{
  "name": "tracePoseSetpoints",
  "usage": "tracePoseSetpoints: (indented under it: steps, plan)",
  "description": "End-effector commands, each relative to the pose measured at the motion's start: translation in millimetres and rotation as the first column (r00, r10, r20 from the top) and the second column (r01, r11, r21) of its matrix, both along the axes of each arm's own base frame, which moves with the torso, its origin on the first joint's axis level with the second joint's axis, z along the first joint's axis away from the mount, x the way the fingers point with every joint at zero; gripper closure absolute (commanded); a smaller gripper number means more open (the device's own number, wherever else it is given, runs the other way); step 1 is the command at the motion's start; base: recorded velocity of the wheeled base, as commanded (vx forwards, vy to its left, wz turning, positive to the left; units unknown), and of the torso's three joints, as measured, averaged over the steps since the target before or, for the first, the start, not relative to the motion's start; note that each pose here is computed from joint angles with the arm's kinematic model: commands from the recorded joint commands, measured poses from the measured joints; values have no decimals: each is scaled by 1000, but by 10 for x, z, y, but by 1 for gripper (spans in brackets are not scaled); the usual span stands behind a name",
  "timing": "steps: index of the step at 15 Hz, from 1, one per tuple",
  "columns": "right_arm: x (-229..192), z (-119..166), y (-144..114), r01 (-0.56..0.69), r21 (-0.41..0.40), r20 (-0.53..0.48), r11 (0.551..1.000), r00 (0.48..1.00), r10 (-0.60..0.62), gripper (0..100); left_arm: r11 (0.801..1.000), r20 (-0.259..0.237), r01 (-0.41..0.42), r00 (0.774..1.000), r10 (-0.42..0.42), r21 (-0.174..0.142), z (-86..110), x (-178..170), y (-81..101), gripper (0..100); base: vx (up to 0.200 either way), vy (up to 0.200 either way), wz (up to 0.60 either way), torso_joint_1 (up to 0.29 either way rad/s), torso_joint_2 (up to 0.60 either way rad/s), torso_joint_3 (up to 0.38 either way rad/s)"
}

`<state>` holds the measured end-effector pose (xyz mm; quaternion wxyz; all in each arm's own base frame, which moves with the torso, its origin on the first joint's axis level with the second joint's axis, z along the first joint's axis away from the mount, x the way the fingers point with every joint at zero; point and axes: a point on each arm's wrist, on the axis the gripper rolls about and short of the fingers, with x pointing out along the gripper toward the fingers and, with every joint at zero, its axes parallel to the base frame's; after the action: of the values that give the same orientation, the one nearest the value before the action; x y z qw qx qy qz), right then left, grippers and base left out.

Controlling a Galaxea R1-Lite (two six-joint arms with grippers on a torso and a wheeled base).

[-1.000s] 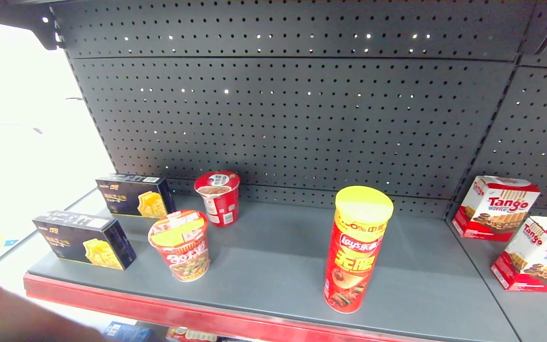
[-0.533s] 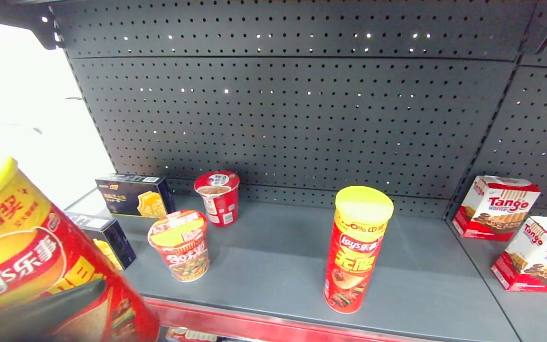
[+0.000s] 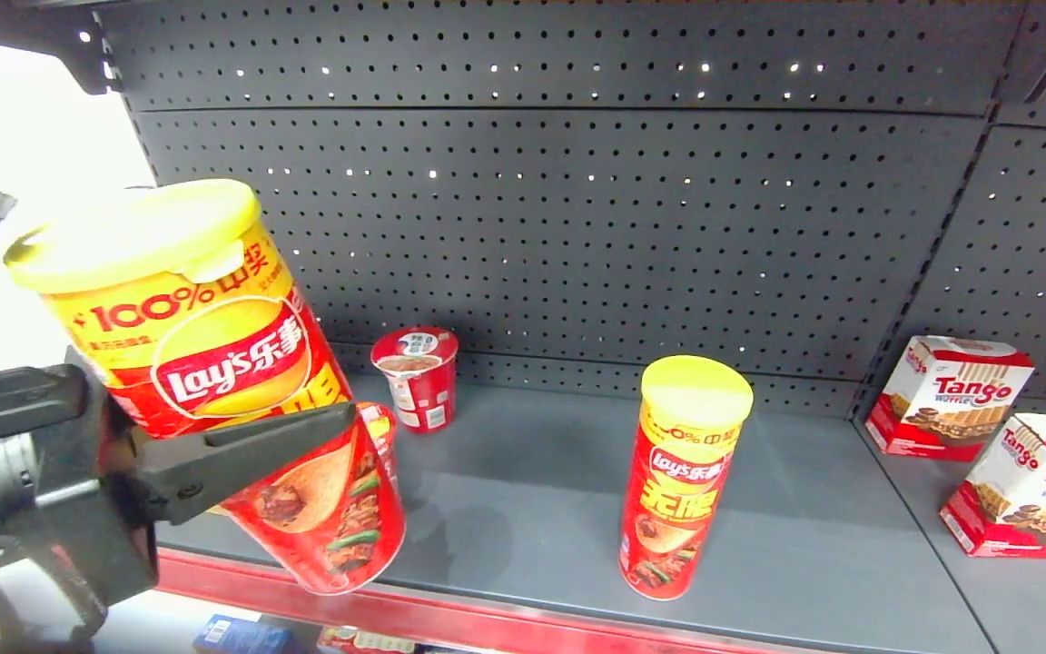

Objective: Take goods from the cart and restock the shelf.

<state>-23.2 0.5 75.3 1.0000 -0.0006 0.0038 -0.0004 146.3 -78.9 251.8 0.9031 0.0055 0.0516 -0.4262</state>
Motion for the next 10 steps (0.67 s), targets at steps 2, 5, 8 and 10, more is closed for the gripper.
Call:
tracePoseSetpoints:
  steps: [2, 5, 8, 10]
  plan:
    - [1, 1, 0, -1, 0, -2, 1000, 1000, 1, 0, 1000, -45, 7, 999, -6, 20, -63, 156, -87, 100, 0, 0, -300, 1, 1, 1]
    - [1, 1, 0, -1, 0, -2, 1000, 1000, 1, 0, 1000, -51, 7, 999, -6, 23, -60, 213, -113, 100, 0, 0, 0, 0, 0, 0]
    - [1, 1, 0, -1, 0, -2, 1000, 1000, 1, 0, 1000, -56, 8, 998, -6, 27, -69, 245, -129, 100, 0, 0, -600, -1, 6, 2]
    - [1, 2, 0, -1, 0, 0, 1000, 1000, 1, 0, 1000, -59, 6, 998, -4, 27, -70, 254, -130, 100, 0, 0, -300, 1, -1, 1]
